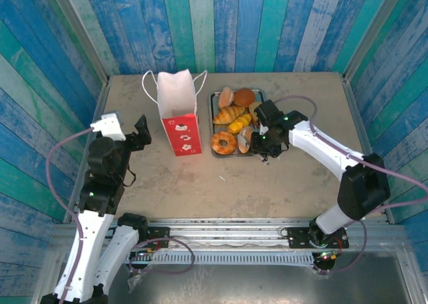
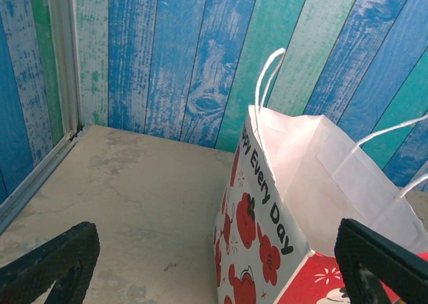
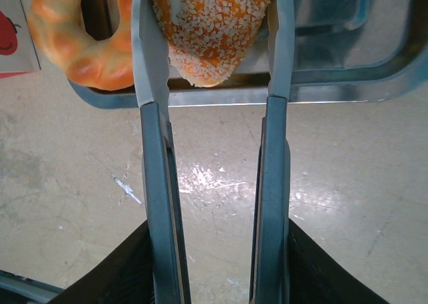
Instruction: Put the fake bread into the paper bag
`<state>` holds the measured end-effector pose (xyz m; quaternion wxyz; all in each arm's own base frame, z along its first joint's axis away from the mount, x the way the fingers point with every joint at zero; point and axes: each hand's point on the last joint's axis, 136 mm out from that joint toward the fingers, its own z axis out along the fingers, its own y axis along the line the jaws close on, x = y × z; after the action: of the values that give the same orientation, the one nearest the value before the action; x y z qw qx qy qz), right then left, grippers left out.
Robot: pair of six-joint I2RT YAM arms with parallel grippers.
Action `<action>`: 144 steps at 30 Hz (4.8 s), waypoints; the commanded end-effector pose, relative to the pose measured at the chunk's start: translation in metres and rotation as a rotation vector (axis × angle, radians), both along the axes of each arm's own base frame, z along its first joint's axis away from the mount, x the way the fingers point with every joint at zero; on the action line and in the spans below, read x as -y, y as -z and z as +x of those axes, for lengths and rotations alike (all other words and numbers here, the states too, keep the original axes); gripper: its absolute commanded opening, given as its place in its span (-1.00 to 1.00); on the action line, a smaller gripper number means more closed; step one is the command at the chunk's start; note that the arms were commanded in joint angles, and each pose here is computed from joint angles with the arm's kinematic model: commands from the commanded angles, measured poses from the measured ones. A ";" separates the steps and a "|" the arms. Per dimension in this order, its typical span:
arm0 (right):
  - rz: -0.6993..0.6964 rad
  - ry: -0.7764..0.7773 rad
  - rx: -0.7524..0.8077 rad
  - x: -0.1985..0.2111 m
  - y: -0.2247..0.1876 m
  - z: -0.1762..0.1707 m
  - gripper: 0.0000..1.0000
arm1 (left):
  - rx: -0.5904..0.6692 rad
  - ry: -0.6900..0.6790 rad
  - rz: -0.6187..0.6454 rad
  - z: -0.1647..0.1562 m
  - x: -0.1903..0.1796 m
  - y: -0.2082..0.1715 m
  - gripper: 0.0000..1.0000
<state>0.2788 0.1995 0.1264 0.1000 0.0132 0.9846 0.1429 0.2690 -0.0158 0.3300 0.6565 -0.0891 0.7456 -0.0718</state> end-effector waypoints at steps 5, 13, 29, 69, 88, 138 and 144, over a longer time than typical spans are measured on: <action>-0.039 -0.030 0.190 0.022 -0.052 -0.001 -0.24 | -0.003 -0.047 -0.067 0.000 -0.007 -0.012 0.89; -0.051 -0.119 0.413 0.033 -0.122 0.004 -0.27 | -0.126 -0.072 -0.125 0.013 -0.006 -0.019 0.89; 0.055 -0.363 0.846 -0.008 -0.266 0.003 -0.30 | -0.281 0.208 -0.342 0.061 0.032 -0.011 0.89; -0.004 -0.789 0.563 -0.171 -0.191 0.020 -0.28 | -0.404 0.323 -0.491 0.098 0.054 0.065 -0.38; 0.024 -0.771 0.491 -0.168 -0.183 0.016 -0.09 | -0.384 0.317 -0.504 0.097 0.053 0.060 -0.69; 0.337 -0.271 0.648 -0.026 -0.265 0.015 0.03 | -0.270 0.241 -0.381 0.069 0.035 0.029 0.75; 0.382 -0.122 0.506 0.015 -0.204 0.019 0.02 | -0.216 0.200 -0.338 0.059 0.026 0.024 0.94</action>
<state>0.3002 0.1850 0.3299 0.3335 -0.0857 0.8955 0.2820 0.3317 -0.0509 0.3064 0.5213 -0.1282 0.7964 -0.2785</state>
